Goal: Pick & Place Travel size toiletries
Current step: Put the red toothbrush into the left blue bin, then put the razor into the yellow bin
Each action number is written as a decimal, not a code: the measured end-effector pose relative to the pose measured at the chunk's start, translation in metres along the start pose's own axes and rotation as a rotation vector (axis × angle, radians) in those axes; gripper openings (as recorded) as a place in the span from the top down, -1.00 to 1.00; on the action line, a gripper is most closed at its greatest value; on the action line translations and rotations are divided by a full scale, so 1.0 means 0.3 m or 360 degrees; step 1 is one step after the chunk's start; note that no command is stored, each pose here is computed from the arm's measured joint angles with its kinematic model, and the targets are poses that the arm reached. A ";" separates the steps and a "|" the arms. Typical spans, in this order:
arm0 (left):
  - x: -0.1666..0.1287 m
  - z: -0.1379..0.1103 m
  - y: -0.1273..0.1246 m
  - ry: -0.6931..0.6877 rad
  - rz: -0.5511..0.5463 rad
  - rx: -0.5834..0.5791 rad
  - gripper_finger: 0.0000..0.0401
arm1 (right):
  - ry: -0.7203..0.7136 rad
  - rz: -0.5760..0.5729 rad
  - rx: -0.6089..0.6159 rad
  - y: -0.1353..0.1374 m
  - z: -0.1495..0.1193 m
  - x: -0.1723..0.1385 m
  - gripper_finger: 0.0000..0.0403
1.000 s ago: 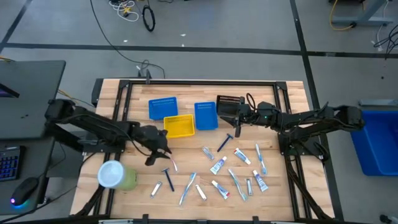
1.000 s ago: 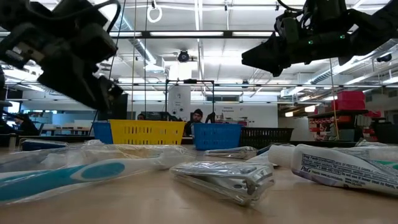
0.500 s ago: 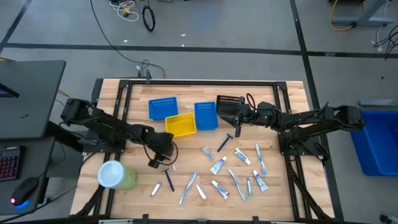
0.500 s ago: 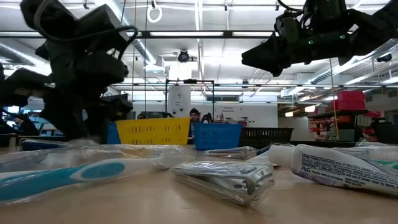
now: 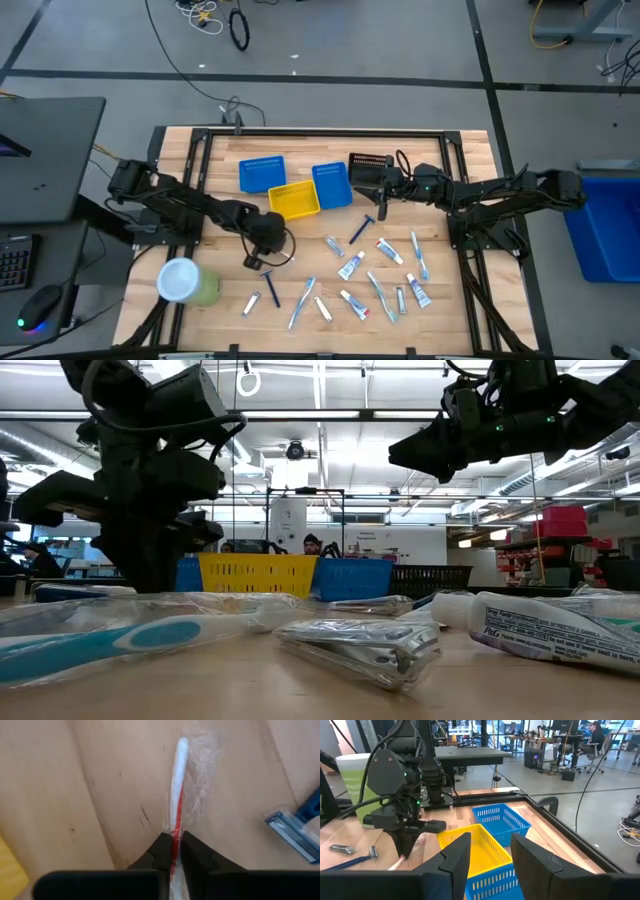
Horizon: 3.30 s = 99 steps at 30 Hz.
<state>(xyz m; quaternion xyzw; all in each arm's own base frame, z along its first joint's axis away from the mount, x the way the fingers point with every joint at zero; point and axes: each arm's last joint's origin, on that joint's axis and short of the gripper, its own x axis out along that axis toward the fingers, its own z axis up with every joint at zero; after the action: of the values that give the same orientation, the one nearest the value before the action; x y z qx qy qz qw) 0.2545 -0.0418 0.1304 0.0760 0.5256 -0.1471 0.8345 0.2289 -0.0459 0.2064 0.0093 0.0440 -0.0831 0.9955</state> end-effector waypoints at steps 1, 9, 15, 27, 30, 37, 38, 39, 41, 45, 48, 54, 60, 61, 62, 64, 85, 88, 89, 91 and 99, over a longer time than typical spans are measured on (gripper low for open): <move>-0.007 0.006 0.000 0.0016 -0.0001 -0.0028 0.88 | 0.0000 0.0000 0.0000 0.000 0.000 0.000 0.25; -0.140 0.114 0.012 0.0075 0.0198 -0.0205 0.82 | 0.0010 0.0000 0.0003 0.000 -0.002 0.000 0.25; -0.330 0.163 0.044 -0.0017 0.0605 -0.0255 0.88 | 0.0030 -0.0001 0.0004 0.000 -0.006 0.000 0.26; -0.617 0.009 0.183 -0.0625 0.1022 -0.0704 0.88 | 0.0057 -0.0001 0.0061 0.000 -0.011 0.000 0.26; -0.572 -0.055 0.228 -0.0649 0.1024 -0.0767 0.86 | 0.0057 -0.0001 0.0061 0.000 -0.012 0.000 0.25; -0.426 -0.194 0.324 -0.0690 0.1129 -0.0917 0.86 | 0.0058 -0.0001 0.0101 0.001 -0.012 0.000 0.26; -0.410 -0.211 0.335 -0.0719 0.1139 -0.0930 0.86 | 0.0059 -0.0001 0.0097 0.001 -0.012 0.000 0.26; -0.396 -0.227 0.344 -0.0737 0.1158 -0.0948 0.86 | 0.0059 -0.0001 0.0095 0.001 -0.012 0.000 0.25; -0.378 -0.249 0.362 -0.0774 0.1211 -0.0945 0.86 | 0.0061 -0.0001 0.0095 0.001 -0.012 0.000 0.25; -0.344 -0.282 0.388 -0.0712 0.1197 -0.0978 0.86 | 0.0064 -0.0001 0.0090 0.001 -0.013 0.000 0.26; -0.312 -0.290 0.400 -0.0650 0.1148 -0.1006 0.84 | 0.0068 -0.0001 0.0091 0.001 -0.014 0.000 0.26; -0.245 -0.313 0.423 -0.0471 0.1182 -0.1121 0.78 | 0.0095 -0.0002 0.0092 0.001 -0.019 -0.001 0.26; -0.232 -0.317 0.428 -0.0444 0.1202 -0.1156 0.74 | 0.0097 -0.0002 0.0092 0.001 -0.020 -0.001 0.25; -0.233 -0.317 0.429 -0.0442 0.1209 -0.1155 0.73 | 0.0098 -0.0002 0.0092 0.001 -0.020 -0.001 0.25; -0.233 -0.318 0.429 -0.0439 0.1220 -0.1158 0.70 | 0.0098 -0.0002 0.0092 0.001 -0.020 -0.001 0.25; -0.234 -0.319 0.429 -0.0432 0.1239 -0.1163 0.65 | 0.0098 -0.0002 0.0092 0.001 -0.020 -0.001 0.26; -0.429 -0.125 0.376 -0.0647 0.1120 -0.1011 0.23 | 0.0115 -0.0003 0.0092 0.001 -0.023 -0.001 0.25; -0.457 -0.095 0.339 -0.0792 0.0936 -0.0956 0.23 | 0.0140 -0.0003 0.0094 0.000 -0.028 -0.001 0.26; -0.461 -0.087 0.326 -0.0833 0.0856 -0.0936 0.24 | 0.0145 -0.0004 0.0094 0.000 -0.029 -0.001 0.26; -0.459 -0.071 0.298 -0.0877 0.0690 -0.0889 0.25 | 0.0168 -0.0005 0.0107 0.000 -0.034 -0.002 0.26; -0.397 0.005 0.165 -0.0876 0.0083 -0.0626 0.32 | 0.0288 -0.0016 0.0181 0.000 -0.058 -0.005 0.26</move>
<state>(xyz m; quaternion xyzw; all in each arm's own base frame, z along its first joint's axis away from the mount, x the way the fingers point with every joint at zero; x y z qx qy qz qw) 0.2238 0.0243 0.2368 -0.1155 0.2968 -0.0365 0.9472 0.2259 -0.0451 0.1891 0.0731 0.1289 -0.0894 0.9849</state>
